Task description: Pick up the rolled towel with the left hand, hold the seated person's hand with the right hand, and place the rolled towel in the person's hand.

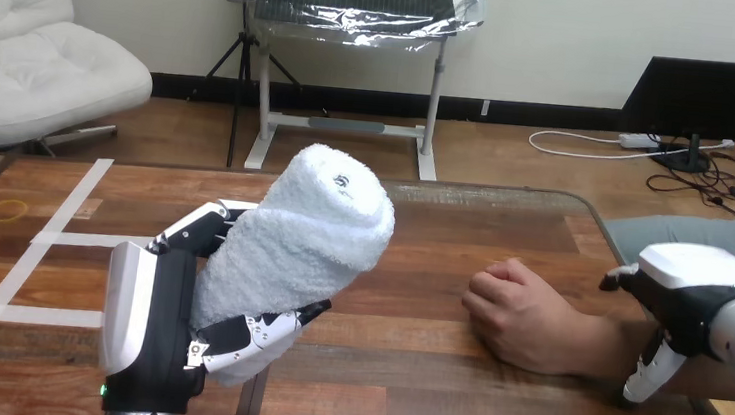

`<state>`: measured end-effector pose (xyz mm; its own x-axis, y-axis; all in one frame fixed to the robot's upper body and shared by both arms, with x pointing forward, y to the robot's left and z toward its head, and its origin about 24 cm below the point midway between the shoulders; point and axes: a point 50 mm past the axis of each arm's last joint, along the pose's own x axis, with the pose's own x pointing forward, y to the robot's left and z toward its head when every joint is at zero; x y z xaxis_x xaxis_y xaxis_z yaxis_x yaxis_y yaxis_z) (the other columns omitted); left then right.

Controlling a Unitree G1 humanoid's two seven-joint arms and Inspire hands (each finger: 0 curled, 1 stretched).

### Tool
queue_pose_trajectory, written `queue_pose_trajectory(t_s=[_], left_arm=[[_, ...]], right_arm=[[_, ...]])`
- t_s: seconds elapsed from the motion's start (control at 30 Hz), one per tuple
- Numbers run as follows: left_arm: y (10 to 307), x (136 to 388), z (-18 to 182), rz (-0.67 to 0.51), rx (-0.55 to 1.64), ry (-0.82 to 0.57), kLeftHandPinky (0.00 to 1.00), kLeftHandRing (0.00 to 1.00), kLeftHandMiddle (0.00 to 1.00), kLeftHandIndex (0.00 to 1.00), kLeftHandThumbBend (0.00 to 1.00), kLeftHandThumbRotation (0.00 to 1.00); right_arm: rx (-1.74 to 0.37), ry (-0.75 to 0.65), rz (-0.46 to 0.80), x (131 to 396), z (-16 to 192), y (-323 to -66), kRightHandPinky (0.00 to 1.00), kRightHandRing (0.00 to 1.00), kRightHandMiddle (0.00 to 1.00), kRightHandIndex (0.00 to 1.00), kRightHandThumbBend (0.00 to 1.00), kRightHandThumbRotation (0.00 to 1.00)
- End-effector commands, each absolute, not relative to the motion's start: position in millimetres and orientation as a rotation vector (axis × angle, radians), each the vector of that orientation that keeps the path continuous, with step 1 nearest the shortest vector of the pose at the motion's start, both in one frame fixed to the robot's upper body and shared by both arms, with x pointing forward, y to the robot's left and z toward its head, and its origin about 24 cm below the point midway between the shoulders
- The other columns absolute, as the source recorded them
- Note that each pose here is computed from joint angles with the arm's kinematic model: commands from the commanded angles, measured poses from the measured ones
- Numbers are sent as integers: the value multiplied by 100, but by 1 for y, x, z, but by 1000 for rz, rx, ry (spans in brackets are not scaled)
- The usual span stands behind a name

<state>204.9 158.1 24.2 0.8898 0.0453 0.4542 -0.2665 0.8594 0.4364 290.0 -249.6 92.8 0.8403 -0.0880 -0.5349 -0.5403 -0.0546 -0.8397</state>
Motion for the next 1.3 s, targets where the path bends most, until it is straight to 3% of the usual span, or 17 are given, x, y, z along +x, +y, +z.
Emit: queue_pose_trajectory(t_s=[0.0,0.7,1.27], left_arm=[[159,215,48,193,490,-570,43,45,50,54,61,5],[159,213,50,193,502,-579,44,45,50,54,61,2],[162,213,51,190,510,-584,44,46,51,55,60,5]], right_arm=[[-1640,462,328,306,115,-250,98,98,97,92,75,16],[-1626,562,352,315,94,-256,100,100,98,92,72,19],[-1654,608,380,322,76,-257,100,98,96,92,69,28]])
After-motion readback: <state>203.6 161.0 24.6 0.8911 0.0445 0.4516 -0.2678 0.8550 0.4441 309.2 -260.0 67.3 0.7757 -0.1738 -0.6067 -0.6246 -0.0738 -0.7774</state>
